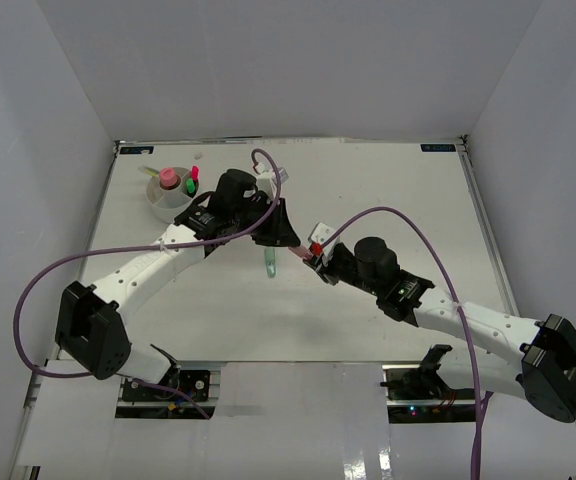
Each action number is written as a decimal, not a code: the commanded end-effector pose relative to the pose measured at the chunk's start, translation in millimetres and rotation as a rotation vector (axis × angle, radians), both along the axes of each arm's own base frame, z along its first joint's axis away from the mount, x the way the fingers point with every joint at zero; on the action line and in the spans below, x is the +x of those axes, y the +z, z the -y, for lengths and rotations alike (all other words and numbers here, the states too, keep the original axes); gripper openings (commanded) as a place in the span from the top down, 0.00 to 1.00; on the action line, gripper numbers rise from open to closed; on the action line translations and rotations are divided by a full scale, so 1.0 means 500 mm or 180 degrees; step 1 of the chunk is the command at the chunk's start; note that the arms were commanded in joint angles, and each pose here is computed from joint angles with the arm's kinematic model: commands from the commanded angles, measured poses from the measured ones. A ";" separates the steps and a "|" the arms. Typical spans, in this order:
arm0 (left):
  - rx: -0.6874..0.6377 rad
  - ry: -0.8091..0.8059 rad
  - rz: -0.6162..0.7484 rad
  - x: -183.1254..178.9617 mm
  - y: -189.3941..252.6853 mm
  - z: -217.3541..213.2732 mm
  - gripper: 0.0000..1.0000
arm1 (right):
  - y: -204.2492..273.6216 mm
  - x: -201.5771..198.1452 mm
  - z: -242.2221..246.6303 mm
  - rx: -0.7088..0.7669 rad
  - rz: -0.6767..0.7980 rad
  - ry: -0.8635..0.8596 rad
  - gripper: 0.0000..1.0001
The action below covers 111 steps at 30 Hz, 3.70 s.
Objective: Sort the stationery into containers
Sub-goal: Close the pen cap on the pen, then place the pen in the storage box.
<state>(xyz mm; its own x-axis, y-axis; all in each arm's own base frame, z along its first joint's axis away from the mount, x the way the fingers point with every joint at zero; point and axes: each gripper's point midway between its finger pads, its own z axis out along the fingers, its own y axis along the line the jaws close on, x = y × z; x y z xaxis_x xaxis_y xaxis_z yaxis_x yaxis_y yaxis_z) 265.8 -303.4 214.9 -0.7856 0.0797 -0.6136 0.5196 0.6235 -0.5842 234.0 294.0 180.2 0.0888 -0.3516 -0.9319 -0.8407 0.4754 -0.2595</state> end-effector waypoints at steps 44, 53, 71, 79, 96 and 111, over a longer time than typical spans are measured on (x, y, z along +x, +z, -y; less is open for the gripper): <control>0.0213 -0.0222 -0.0318 -0.055 -0.109 0.072 0.75 | 0.308 0.034 -0.068 0.0834 0.0830 0.0176 0.87; 0.0220 -0.0146 -0.0187 -0.045 -0.094 0.065 0.75 | 0.301 0.033 -0.064 0.0812 0.0819 0.0162 0.84; 0.0393 0.0262 0.0250 0.016 -0.029 0.006 0.80 | 0.177 0.008 0.009 0.0475 0.0636 -0.0053 0.14; 0.0559 0.0820 0.0321 0.087 -0.018 -0.084 0.81 | 0.123 -0.009 0.062 0.0397 0.0508 -0.0254 0.09; 0.1034 0.2758 0.0338 0.231 0.061 -0.504 0.76 | 0.009 0.006 0.102 0.0367 0.0070 -0.0761 0.10; 0.0930 0.3365 -0.0037 0.329 0.000 -0.670 0.74 | 0.005 -0.007 0.095 0.0476 -0.0034 -0.0680 0.10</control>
